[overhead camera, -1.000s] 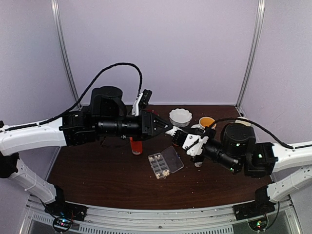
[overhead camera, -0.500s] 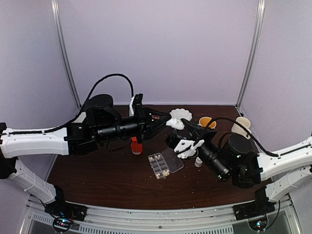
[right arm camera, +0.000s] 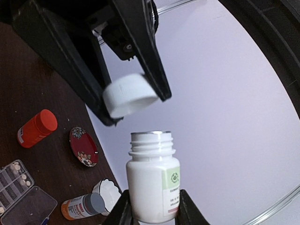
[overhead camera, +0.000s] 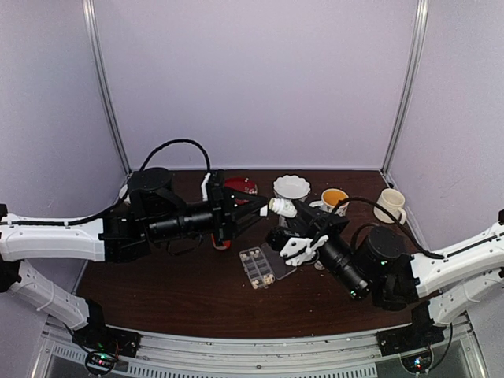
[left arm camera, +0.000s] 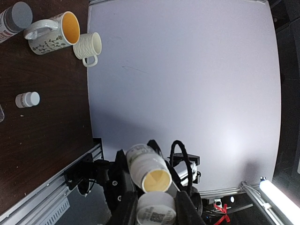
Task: Sort the pills into containers
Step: Unscrew the lid of the pill bottle from the pill bottle, then pour the pill into the compartment of the pill container.
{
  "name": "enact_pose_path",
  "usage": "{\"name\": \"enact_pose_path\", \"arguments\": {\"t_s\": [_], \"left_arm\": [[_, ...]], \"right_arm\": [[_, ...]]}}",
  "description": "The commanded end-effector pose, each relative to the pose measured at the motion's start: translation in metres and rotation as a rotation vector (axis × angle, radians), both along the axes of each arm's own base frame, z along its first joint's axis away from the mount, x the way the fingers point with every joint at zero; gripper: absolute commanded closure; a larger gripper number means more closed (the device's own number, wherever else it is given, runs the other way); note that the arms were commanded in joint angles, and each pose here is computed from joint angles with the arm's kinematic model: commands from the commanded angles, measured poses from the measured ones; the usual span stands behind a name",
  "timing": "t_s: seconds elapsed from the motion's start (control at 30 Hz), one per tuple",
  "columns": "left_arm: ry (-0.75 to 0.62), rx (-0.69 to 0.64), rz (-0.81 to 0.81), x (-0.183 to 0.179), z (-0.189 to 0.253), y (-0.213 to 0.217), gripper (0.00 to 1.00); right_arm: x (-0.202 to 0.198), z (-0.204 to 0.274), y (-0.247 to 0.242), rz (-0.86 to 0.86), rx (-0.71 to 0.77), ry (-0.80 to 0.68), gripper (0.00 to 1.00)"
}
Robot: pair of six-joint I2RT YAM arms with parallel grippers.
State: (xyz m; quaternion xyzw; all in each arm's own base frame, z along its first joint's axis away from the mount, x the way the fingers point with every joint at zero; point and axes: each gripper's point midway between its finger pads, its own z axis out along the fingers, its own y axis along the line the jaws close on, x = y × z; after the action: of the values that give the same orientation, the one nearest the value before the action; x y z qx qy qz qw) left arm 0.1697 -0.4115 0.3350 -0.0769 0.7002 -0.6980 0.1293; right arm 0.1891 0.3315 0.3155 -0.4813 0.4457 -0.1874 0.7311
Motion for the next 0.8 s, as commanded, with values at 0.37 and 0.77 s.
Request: {"name": "enact_pose_path", "arguments": {"t_s": [0.37,0.77], "left_arm": [[-0.411,0.392,0.059,0.008,0.018,0.053,1.00],[-0.673,0.734,0.282,0.040,-0.002,0.115,1.00]], "right_arm": [[-0.031,-0.015,0.000,0.297,0.256,0.478,1.00],[-0.041,-0.087,0.000,0.268,0.317,0.937,1.00]]}}
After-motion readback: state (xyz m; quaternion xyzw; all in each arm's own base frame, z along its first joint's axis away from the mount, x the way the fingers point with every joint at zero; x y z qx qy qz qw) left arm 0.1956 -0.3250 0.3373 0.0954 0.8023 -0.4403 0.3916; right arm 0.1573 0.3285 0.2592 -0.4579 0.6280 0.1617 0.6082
